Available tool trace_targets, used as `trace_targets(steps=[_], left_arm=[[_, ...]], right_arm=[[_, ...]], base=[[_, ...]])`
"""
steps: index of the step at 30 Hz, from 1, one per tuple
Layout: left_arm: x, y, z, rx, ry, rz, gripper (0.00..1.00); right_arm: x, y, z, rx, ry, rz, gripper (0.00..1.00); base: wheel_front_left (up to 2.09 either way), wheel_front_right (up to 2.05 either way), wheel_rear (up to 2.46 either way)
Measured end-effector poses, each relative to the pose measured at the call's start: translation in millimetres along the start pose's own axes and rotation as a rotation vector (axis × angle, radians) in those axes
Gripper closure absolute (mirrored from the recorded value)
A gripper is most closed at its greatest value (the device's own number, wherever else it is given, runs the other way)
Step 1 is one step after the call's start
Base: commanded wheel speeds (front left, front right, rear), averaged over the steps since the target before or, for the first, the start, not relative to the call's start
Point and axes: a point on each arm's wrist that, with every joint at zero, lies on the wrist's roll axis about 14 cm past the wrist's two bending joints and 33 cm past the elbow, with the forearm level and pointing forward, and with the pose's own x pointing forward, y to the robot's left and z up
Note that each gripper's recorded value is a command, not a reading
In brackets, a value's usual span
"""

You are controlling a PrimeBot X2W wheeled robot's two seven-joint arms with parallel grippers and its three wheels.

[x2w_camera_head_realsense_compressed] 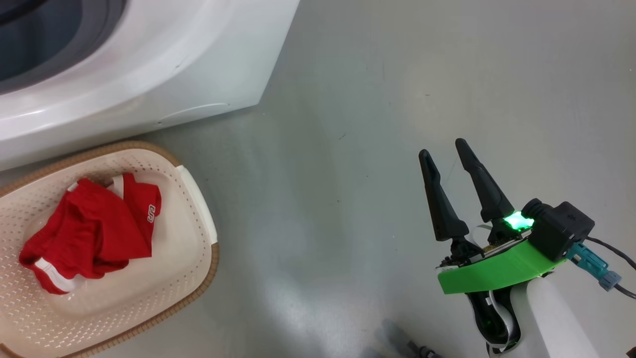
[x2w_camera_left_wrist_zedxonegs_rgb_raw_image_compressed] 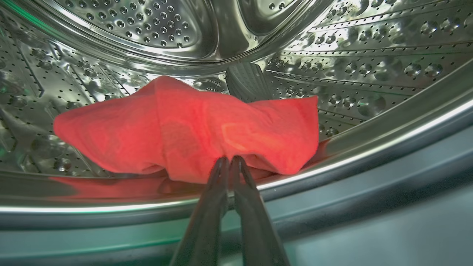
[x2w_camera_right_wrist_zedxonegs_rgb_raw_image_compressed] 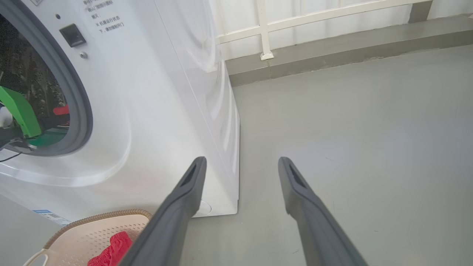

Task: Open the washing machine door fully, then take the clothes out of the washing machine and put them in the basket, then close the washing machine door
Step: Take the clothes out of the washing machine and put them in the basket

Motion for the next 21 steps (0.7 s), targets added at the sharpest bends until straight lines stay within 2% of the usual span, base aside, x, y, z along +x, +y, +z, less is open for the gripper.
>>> trace_targets(steps=[10, 21], left_arm=[[-4.8, -4.4, 8.9, -0.009, -0.034, -0.005, 1.00], [-22.0, -17.3, 27.2, -0.106, -0.135, -0.027, 1.00]], right_arm=[[1.1, 3.3, 3.2, 0.005, -0.011, 0.009, 0.00], [3.1, 6.7, 11.9, 0.007, -0.037, 0.019, 0.00]], base=[[0.00, 0.00, 0.00], [0.00, 0.00, 0.00]])
